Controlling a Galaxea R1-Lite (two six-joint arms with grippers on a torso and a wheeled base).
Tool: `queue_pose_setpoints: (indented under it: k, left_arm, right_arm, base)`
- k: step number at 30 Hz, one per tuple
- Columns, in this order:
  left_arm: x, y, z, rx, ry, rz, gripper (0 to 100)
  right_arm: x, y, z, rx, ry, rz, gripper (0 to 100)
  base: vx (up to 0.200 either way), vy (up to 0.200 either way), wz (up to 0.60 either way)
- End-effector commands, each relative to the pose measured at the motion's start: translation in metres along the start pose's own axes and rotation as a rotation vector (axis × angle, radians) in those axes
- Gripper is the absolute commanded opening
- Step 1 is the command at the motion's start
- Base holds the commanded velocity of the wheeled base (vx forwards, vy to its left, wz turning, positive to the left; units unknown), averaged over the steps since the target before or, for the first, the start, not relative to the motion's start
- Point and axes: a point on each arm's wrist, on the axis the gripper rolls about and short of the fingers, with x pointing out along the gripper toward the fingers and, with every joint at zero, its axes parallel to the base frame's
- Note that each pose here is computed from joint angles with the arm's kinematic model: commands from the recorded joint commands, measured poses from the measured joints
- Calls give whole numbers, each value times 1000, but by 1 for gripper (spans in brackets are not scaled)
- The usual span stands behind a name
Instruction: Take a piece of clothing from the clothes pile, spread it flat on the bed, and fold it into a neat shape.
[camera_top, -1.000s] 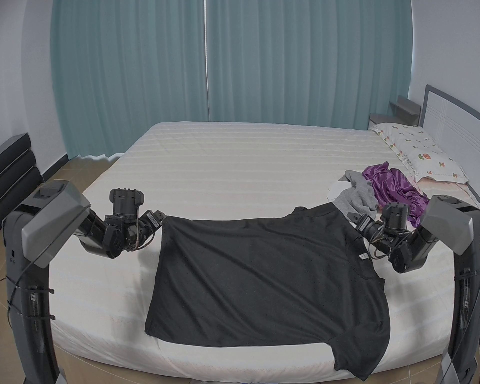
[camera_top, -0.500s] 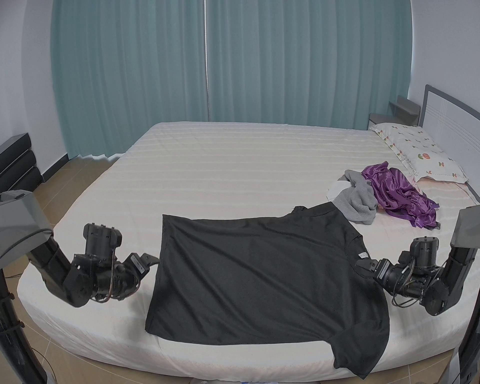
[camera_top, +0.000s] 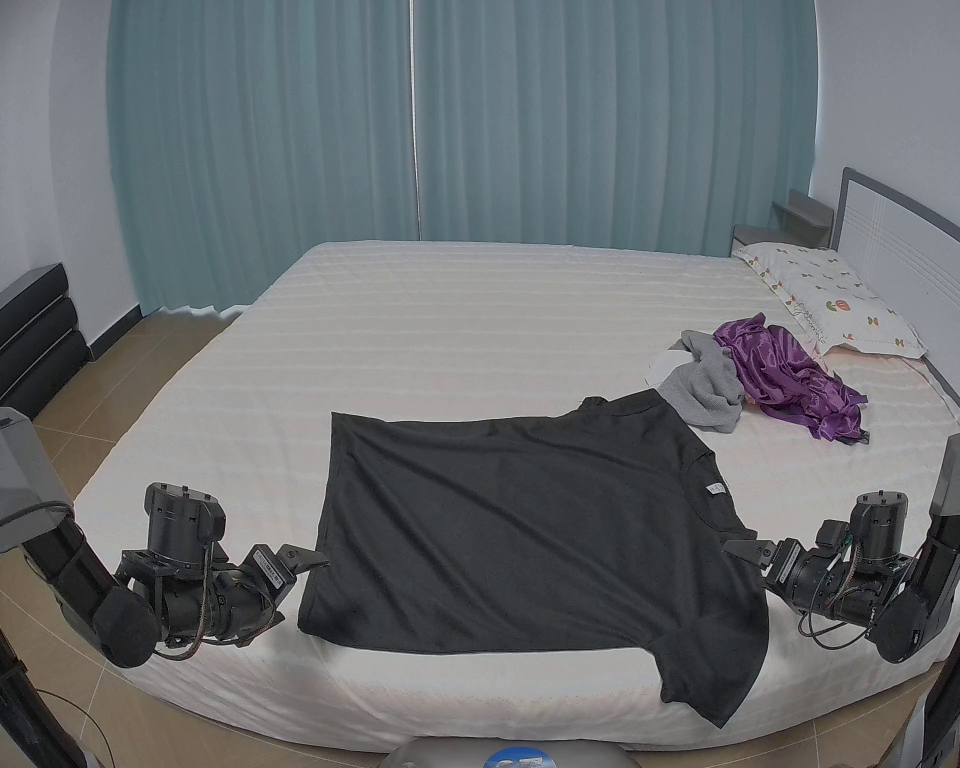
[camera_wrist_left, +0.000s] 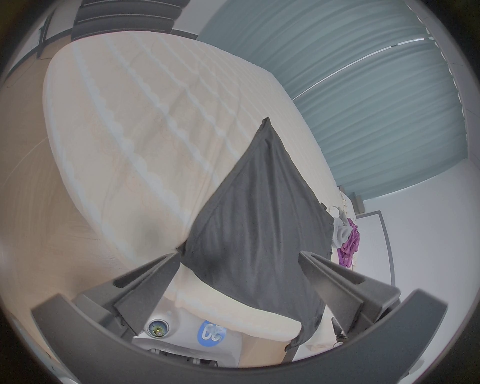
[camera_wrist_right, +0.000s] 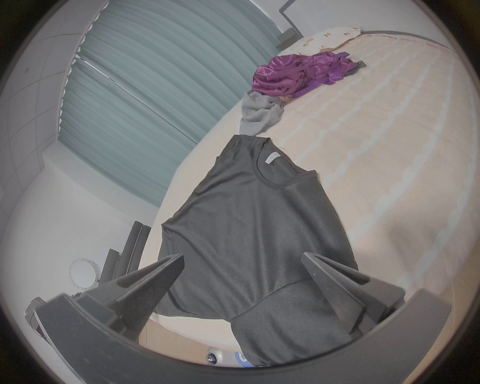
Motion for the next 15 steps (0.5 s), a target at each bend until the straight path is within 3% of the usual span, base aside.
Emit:
queue_pose_setpoints:
  k: [1, 9, 15]
  left_arm:
    - [-2, -4, -6, 5, 15, -15, 100]
    - [-2, -7, -14, 19, 30, -17, 100]
    - [-7, 1, -18, 47, -16, 25, 100]
  right_arm:
    - [-3, -1, -4, 1, 10, -2, 100]
    - [-5, 1, -14, -7, 69, 11, 100]
    - [-5, 0, -15, -3, 78, 14, 100]
  base:
    - [0, -200, 0]
    - [0, -200, 0]
    - [0, 0, 0]
